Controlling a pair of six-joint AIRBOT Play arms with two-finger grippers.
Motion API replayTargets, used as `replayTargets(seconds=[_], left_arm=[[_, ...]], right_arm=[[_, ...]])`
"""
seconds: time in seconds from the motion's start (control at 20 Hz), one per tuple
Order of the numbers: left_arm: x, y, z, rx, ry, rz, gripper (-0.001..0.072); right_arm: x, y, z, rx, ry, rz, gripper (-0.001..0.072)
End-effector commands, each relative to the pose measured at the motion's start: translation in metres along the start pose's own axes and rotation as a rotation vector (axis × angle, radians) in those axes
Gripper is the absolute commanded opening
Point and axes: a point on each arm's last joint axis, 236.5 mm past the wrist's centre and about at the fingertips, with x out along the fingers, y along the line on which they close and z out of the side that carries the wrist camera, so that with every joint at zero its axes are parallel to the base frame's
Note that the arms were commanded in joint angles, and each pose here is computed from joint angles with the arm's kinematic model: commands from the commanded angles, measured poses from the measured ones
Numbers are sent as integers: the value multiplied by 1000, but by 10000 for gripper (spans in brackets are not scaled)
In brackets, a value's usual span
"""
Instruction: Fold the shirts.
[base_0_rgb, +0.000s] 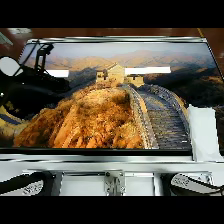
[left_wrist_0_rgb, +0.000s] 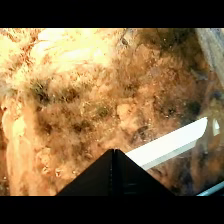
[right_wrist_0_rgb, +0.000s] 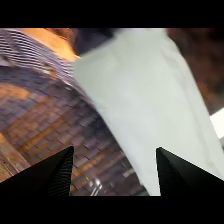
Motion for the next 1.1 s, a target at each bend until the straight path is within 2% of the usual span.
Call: replayTargets(seconds=[0.0, 0.05, 0.1, 0.15, 0.3, 0.45, 1.05], left_arm=[[17, 20, -25, 16, 183, 204, 42], [28, 6, -41, 2, 275, 146, 125], [38, -5, -52, -12, 330, 99, 415], [45, -5, -54, -19, 345, 98, 621], [48, 7, -45, -13, 309, 140, 615], [47, 8, -45, -14, 307, 141, 615], [53, 7, -45, -15, 308, 135, 615]], right_arm=[[3, 125, 19, -337, -96, -35, 637], [25, 145, -3, -387, -13, -58, 637], [47, 167, -30, -417, 89, -20, 637], [67, 187, -57, -431, 180, 25, 637], [109, 210, -109, -481, 337, 47, 637], [126, 226, -130, -523, 393, 59, 637], [125, 238, -138, -557, 398, 70, 637]])
